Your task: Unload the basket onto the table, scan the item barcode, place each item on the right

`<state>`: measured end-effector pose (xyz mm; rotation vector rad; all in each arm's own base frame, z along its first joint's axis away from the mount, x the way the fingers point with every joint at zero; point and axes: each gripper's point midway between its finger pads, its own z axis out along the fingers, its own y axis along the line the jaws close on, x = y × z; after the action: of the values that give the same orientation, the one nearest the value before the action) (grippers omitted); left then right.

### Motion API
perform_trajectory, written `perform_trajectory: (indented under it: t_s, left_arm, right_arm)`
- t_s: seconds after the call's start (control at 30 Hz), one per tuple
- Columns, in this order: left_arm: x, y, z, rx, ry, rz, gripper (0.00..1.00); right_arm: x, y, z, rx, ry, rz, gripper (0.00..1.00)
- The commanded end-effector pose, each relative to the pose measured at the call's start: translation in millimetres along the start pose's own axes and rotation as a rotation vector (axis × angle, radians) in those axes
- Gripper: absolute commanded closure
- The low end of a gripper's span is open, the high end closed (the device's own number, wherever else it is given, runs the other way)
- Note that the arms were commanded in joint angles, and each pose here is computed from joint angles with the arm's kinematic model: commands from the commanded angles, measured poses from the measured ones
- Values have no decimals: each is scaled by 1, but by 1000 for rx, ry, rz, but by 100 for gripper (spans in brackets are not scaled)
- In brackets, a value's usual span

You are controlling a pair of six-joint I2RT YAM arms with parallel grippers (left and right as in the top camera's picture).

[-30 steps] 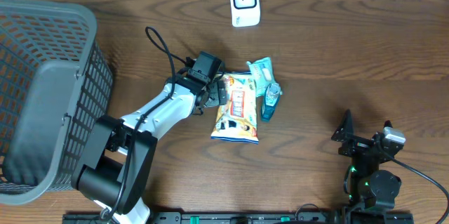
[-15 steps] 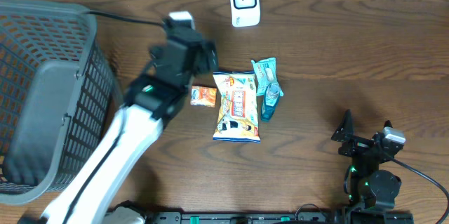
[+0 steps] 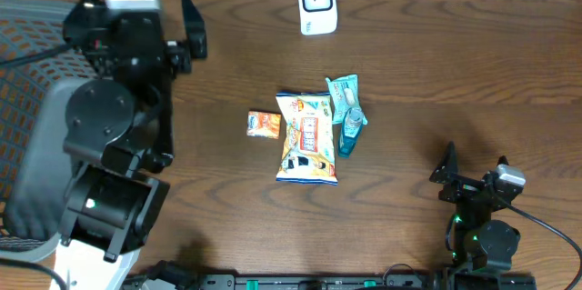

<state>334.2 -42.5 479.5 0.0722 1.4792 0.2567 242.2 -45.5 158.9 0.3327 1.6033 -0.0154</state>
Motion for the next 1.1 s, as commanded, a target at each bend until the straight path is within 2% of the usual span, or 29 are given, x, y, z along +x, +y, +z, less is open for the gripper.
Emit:
perform_trajectory:
  t_s: [0.0,0.37,0.63,1.07]
  left_arm:
    - [13,8,0,-42,40,239,2]
    - [-16,29,-51,-14,-90,174,2]
    - [-46,50,-107,32,-222,23,2]
    - [-66,110,-174,-144,-347,-31,2]
  right_arm:
    - [0,-2,0,6,-1,-7,1]
    - [0,-2,0,6,-1,-7,1]
    - [0,-2,0,6,-1,-7,1]
    - [0,-2,0,6,-1,-7,1]
